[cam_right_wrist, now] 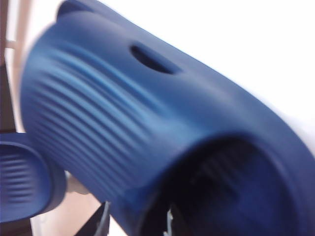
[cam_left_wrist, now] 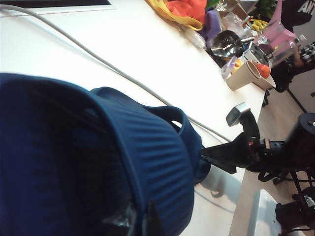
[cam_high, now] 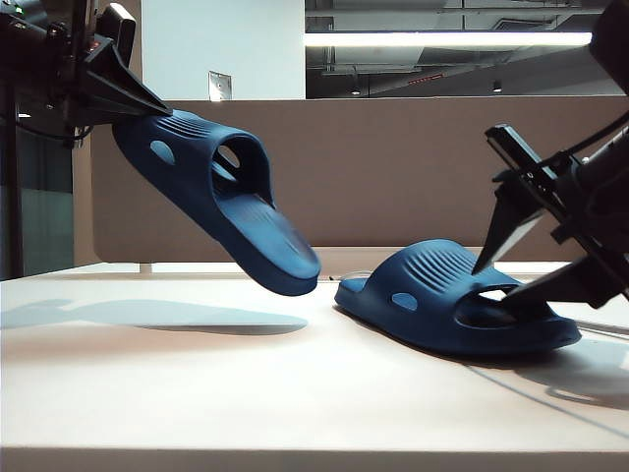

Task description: Interlock the pair of blue slippers on the table with their fronts facing up.

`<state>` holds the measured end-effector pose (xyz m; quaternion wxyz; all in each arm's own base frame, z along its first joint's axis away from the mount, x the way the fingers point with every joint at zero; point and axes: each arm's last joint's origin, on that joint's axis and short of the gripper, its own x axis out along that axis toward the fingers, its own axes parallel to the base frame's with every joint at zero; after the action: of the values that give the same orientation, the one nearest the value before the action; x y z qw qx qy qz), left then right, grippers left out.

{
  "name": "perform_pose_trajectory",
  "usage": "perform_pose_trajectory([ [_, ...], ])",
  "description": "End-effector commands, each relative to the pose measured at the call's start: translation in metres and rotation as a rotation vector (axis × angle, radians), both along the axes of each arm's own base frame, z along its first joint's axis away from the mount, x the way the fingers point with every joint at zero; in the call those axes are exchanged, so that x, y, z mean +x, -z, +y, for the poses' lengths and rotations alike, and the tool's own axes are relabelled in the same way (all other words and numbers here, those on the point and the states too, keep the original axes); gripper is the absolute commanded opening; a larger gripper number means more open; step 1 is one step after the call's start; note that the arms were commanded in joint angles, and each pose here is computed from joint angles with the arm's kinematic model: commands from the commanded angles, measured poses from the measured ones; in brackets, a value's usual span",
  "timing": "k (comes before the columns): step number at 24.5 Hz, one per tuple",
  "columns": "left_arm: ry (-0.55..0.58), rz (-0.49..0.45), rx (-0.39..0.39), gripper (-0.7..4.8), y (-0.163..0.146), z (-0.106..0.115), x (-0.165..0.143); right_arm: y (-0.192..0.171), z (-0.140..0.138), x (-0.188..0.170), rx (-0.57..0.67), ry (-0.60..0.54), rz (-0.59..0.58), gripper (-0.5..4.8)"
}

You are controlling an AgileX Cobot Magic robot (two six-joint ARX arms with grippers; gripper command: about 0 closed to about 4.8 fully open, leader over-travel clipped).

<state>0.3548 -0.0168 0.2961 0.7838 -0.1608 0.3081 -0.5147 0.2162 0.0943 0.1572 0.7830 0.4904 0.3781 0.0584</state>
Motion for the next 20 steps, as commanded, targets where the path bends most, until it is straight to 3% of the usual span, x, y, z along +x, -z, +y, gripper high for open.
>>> perform_pose_trajectory([
  [1, 0.020, -0.028, -0.033, -0.06, -0.005, 0.002, -0.001, -0.005, 0.001, 0.003, 0.022, 0.016, -0.042, 1.49],
  [7, 0.042, -0.029, -0.058, -0.06, -0.006, 0.001, -0.001, 0.008, 0.003, 0.009, 0.027, 0.041, -0.004, 1.49],
  [18, 0.055, -0.030, -0.073, -0.06, -0.006, 0.001, -0.002, 0.006, 0.006, 0.020, 0.065, 0.075, -0.132, 1.43],
  [19, 0.055, -0.030, -0.073, -0.06, -0.006, 0.001, -0.002, 0.005, 0.006, 0.020, 0.063, 0.078, -0.135, 1.39],
  [20, 0.055, -0.029, -0.073, -0.06, -0.006, 0.001, -0.002, 0.006, 0.006, 0.020, 0.056, 0.091, -0.134, 0.97],
])
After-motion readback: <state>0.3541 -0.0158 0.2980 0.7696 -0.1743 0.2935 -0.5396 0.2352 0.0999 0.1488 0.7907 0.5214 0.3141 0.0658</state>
